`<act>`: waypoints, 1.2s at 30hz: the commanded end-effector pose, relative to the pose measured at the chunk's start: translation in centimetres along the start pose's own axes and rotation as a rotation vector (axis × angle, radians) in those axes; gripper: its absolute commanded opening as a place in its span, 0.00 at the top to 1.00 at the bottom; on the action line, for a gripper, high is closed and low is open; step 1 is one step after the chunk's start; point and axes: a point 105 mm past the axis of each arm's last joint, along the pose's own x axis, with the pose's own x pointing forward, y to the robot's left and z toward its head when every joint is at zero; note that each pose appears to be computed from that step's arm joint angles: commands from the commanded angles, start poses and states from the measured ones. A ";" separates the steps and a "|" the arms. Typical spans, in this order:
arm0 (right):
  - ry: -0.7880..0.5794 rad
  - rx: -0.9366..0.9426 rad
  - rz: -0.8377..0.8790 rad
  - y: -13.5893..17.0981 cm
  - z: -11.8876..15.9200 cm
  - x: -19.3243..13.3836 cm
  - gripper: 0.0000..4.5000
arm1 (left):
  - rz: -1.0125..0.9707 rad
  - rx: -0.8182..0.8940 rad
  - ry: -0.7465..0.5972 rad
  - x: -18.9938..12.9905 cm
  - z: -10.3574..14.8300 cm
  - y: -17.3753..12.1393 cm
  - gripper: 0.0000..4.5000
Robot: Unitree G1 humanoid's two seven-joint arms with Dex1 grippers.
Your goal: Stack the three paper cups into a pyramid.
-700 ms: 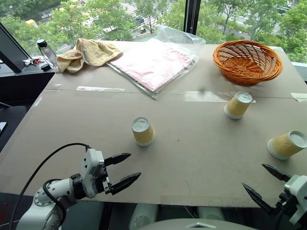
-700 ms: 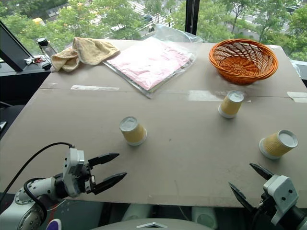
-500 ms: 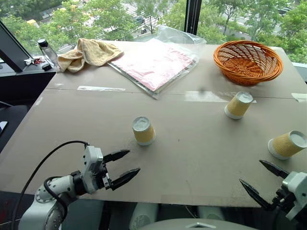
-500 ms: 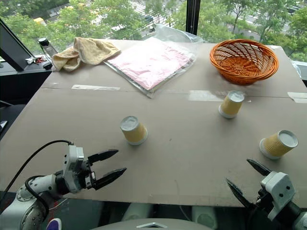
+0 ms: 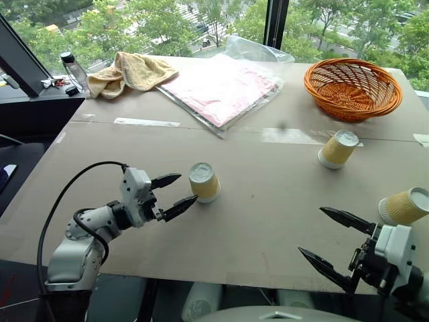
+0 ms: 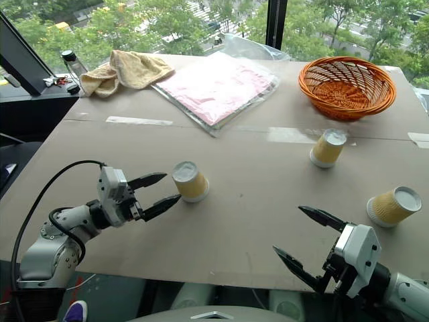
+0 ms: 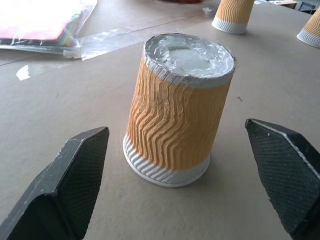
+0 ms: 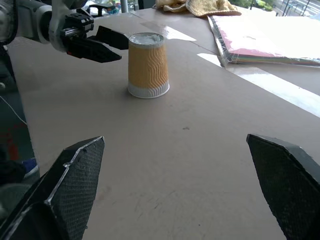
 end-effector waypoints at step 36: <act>-0.021 -0.017 -0.195 1.2 0.1 -0.9 0.00 | -0.377 0.146 -0.072 12.9 2.8 -3.2 0.01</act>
